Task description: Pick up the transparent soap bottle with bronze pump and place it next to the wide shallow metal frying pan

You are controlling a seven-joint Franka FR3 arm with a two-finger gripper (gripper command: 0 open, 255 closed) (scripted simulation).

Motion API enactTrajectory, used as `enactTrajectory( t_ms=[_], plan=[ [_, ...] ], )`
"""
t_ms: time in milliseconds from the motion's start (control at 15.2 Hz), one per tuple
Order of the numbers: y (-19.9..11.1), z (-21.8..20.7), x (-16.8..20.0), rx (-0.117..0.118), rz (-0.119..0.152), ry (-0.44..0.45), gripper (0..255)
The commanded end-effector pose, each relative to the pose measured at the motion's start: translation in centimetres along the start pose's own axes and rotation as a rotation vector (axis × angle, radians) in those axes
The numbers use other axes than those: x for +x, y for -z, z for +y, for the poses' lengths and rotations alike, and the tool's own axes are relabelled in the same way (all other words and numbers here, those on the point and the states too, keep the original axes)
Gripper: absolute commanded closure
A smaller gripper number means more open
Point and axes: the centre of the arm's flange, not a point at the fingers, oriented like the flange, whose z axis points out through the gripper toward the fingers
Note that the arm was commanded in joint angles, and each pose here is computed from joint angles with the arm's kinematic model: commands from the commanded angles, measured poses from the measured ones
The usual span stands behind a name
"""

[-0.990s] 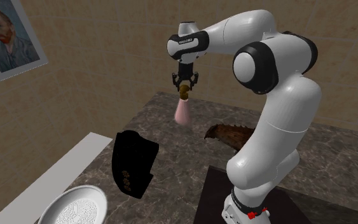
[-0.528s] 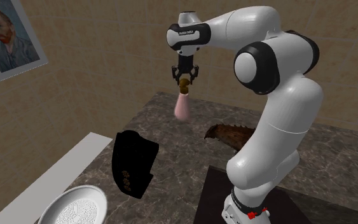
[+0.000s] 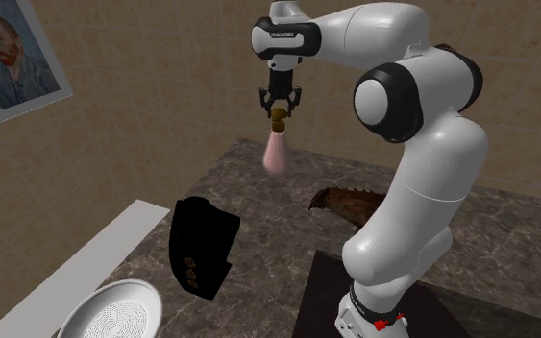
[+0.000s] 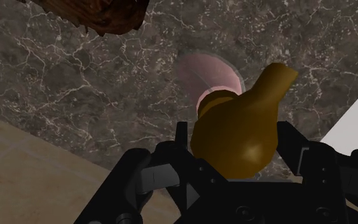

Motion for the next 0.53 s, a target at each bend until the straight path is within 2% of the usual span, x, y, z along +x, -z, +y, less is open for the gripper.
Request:
enactTrajectory(
  t_ms=[0, 132, 462],
  plan=[
    [1.1, 0.0, 0.0, 0.0, 0.0, 0.0, 255],
    [2.1, 0.0, 0.0, 0.0, 0.0, 0.0, 255],
    [3.9, -2.1, -6.0, 0.0, 0.0, 0.0, 255]
  ],
)
